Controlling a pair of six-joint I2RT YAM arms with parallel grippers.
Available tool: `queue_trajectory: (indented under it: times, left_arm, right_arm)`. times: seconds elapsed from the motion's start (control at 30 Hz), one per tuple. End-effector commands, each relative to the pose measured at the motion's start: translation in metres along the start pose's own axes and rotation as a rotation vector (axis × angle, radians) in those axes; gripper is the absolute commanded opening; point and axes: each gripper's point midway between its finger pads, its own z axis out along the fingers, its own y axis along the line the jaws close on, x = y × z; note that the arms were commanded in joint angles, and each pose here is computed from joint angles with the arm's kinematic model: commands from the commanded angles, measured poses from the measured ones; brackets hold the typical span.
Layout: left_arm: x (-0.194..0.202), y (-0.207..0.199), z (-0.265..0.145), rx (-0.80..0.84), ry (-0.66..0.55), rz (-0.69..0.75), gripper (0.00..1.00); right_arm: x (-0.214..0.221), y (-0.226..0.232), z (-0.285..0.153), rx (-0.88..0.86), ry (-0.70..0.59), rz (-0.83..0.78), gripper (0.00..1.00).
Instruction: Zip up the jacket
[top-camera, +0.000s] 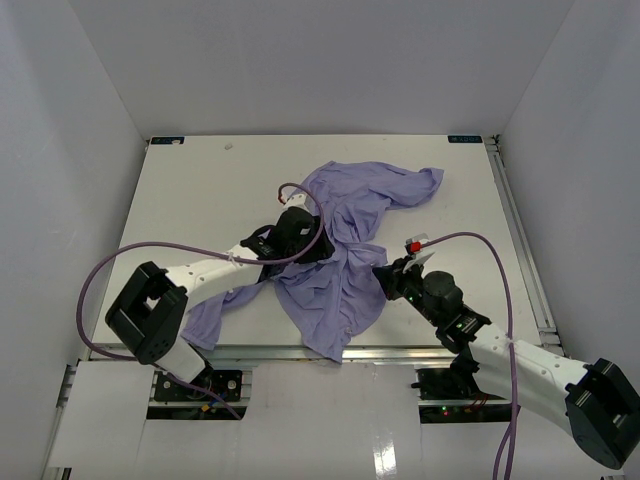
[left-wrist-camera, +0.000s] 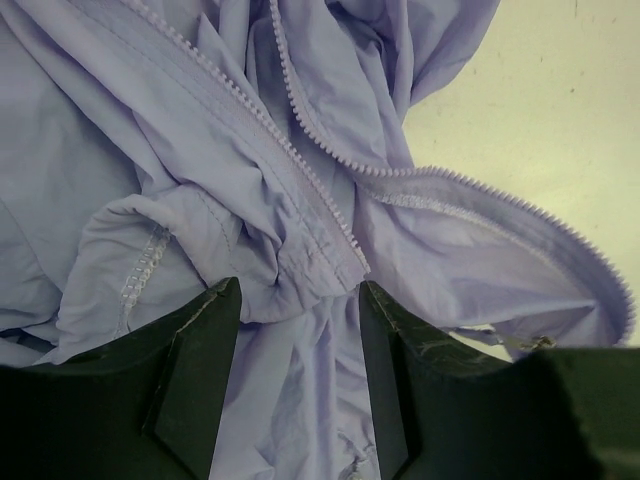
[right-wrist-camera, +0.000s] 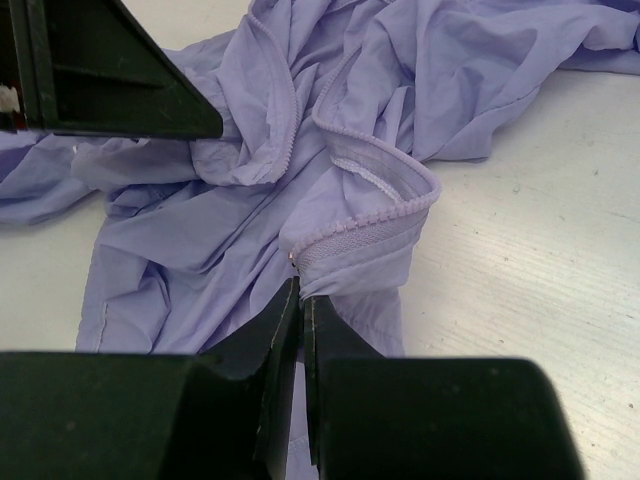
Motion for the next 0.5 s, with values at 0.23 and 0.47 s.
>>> queue_trajectory:
  times: [0.23, 0.47]
  left_arm:
    - [-0.004, -0.016, 0.016, -0.029, 0.067, -0.079, 0.56]
    - [0.013, -0.003, 0.032, -0.087, 0.127, -0.062, 0.49]
  right_arm:
    - [-0.018, 0.004, 0.0, -0.014, -0.062, -0.009, 0.08]
    - [-0.017, 0.002, -0.001, -0.01, -0.063, -0.009, 0.08]
